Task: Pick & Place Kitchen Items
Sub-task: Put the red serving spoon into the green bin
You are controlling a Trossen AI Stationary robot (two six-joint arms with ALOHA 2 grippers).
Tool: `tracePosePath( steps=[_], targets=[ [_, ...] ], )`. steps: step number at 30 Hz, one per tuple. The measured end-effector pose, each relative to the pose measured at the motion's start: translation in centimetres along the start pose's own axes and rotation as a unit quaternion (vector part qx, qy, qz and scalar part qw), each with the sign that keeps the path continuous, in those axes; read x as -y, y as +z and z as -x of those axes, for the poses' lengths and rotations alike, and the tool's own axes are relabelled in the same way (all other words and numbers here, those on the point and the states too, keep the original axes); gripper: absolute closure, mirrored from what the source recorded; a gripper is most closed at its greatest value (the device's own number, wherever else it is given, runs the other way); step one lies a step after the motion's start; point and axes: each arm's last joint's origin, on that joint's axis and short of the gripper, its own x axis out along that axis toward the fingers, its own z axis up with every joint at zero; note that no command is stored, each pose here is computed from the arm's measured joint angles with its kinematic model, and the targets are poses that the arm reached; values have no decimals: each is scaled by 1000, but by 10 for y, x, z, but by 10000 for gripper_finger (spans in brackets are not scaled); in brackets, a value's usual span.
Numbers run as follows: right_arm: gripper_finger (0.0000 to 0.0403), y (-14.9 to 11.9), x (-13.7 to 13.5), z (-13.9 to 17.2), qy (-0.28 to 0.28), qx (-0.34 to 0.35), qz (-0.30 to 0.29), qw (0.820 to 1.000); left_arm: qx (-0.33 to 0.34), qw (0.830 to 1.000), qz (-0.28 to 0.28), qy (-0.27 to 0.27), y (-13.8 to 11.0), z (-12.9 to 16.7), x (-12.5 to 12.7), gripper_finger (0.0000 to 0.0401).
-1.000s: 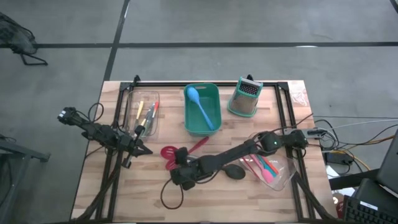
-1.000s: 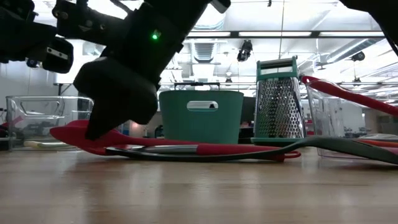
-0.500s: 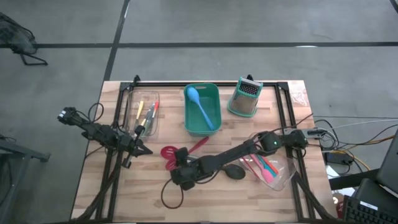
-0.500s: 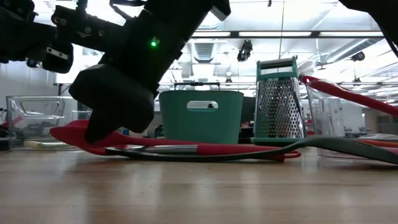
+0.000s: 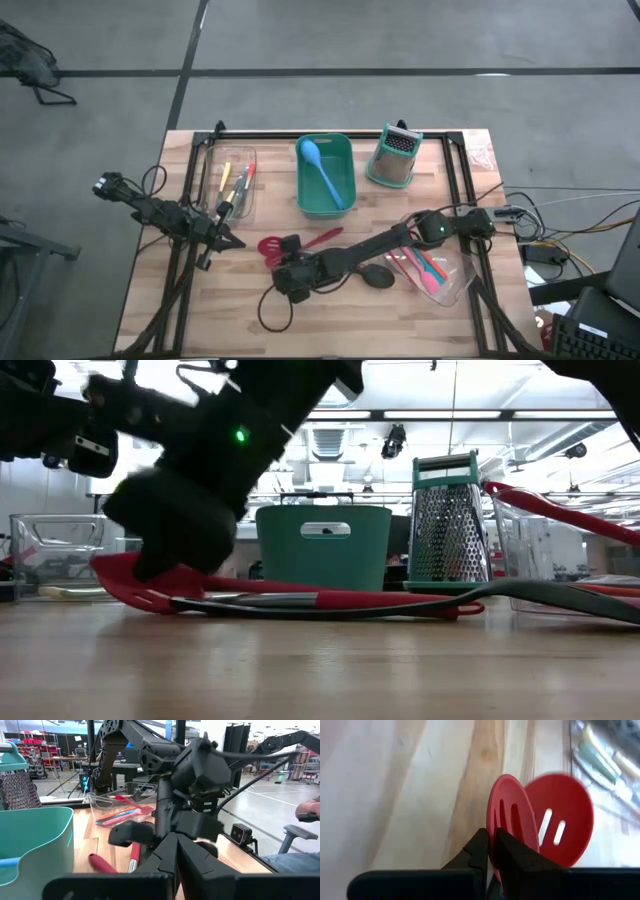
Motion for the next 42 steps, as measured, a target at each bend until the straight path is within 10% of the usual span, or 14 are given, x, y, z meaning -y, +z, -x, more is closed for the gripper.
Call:
tracePosePath(
  steps=[23, 42],
  targets=[
    [390, 77, 75, 124, -68, 93, -169, 979, 0, 1000, 0, 0, 0, 0, 0, 389],
    [390, 50, 214, 153, -253, 77, -313, 912, 0, 1000, 0, 0, 0, 0, 0, 389]
  ],
)
